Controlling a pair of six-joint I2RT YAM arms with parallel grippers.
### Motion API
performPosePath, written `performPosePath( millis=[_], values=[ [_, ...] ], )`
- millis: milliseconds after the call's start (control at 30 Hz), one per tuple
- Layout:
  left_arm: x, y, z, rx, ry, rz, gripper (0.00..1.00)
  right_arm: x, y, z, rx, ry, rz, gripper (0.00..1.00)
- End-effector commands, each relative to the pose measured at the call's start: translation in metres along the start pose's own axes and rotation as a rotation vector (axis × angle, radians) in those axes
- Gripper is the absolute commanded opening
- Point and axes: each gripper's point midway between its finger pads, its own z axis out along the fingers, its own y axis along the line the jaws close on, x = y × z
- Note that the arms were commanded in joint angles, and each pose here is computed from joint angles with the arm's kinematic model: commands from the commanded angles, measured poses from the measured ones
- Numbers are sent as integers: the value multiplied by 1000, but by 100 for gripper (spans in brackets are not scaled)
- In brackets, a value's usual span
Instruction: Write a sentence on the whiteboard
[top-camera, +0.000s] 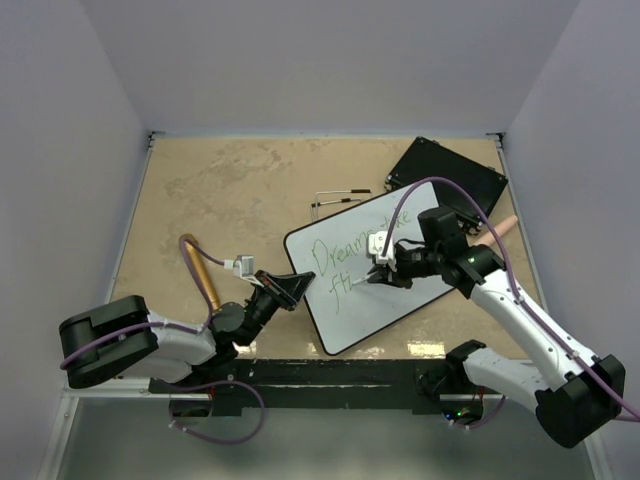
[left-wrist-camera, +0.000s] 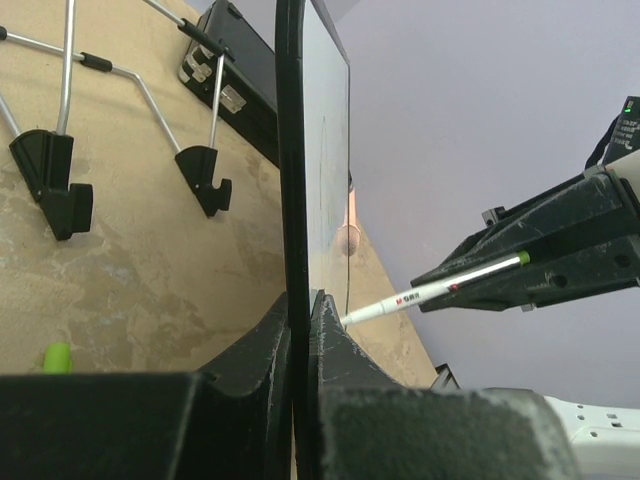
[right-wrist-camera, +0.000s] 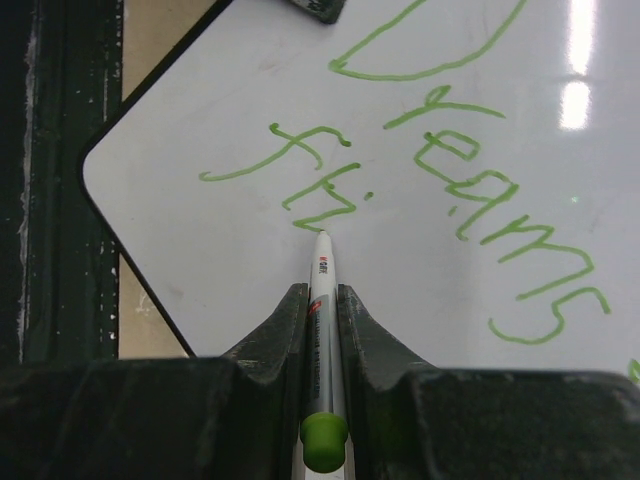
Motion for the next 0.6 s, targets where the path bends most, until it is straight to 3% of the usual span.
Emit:
performPosePath(
  millis=[0, 567],
  values=[
    [-3, 3, -1, 14, -9, 134, 0, -12, -37, -18, 172, -26, -2, 0],
    [-2, 1, 1, 19, -6, 138, 0, -12, -37, -22, 166, -51, 1, 0]
  ],
)
